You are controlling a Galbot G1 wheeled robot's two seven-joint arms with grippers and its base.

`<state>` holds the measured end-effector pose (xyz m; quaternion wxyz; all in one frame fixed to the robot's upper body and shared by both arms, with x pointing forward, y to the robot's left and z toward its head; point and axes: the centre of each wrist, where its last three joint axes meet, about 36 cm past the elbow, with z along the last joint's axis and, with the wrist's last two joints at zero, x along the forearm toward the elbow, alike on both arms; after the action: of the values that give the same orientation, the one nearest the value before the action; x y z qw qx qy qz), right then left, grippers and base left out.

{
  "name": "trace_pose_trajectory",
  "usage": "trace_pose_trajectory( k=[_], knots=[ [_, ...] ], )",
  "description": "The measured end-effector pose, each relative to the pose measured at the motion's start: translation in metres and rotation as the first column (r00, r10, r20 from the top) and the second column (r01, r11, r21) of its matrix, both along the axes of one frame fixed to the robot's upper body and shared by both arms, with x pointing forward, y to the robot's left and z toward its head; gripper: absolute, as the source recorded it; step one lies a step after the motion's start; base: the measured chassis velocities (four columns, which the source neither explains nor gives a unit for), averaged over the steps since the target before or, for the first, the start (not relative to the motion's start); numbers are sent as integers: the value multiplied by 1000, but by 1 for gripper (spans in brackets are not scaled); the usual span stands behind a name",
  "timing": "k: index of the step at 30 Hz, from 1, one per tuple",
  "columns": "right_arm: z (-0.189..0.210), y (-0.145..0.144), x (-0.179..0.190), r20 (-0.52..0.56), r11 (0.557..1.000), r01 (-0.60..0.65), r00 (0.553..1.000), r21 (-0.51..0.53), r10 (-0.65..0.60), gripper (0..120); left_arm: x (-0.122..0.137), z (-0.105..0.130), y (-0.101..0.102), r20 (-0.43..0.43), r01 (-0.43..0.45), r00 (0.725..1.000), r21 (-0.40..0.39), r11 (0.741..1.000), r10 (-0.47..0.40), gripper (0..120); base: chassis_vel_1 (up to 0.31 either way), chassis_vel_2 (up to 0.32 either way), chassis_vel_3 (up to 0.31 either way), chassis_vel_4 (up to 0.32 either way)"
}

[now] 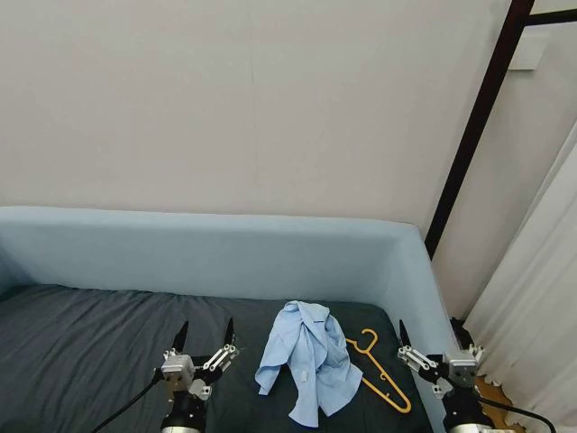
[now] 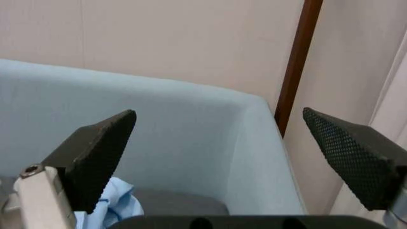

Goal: Pick up the clothes from the sofa and hang them on the clothes hanger.

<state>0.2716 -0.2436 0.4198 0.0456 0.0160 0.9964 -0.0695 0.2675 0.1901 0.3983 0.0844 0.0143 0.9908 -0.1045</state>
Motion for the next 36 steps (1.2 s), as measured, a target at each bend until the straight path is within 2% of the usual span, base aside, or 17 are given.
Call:
trace_pose_trajectory(
  k=[16,25,36],
  knots=[
    [-8,3,0,-37,1000,10,999,12,-9,100,-6,-8,-6,2,-11,1000,1,1000,11,100,0,0,0,0],
    [-10,3,0,-45,1000,10,999,12,-10,100,-8,-14,-6,38,21,999,2,1000,-21,100,0,0,0,0],
    [-11,3,1,-49,1000,-5,999,28,6,100,-9,-23,-3,48,17,999,8,1000,-17,100,0,0,0,0]
  ],
)
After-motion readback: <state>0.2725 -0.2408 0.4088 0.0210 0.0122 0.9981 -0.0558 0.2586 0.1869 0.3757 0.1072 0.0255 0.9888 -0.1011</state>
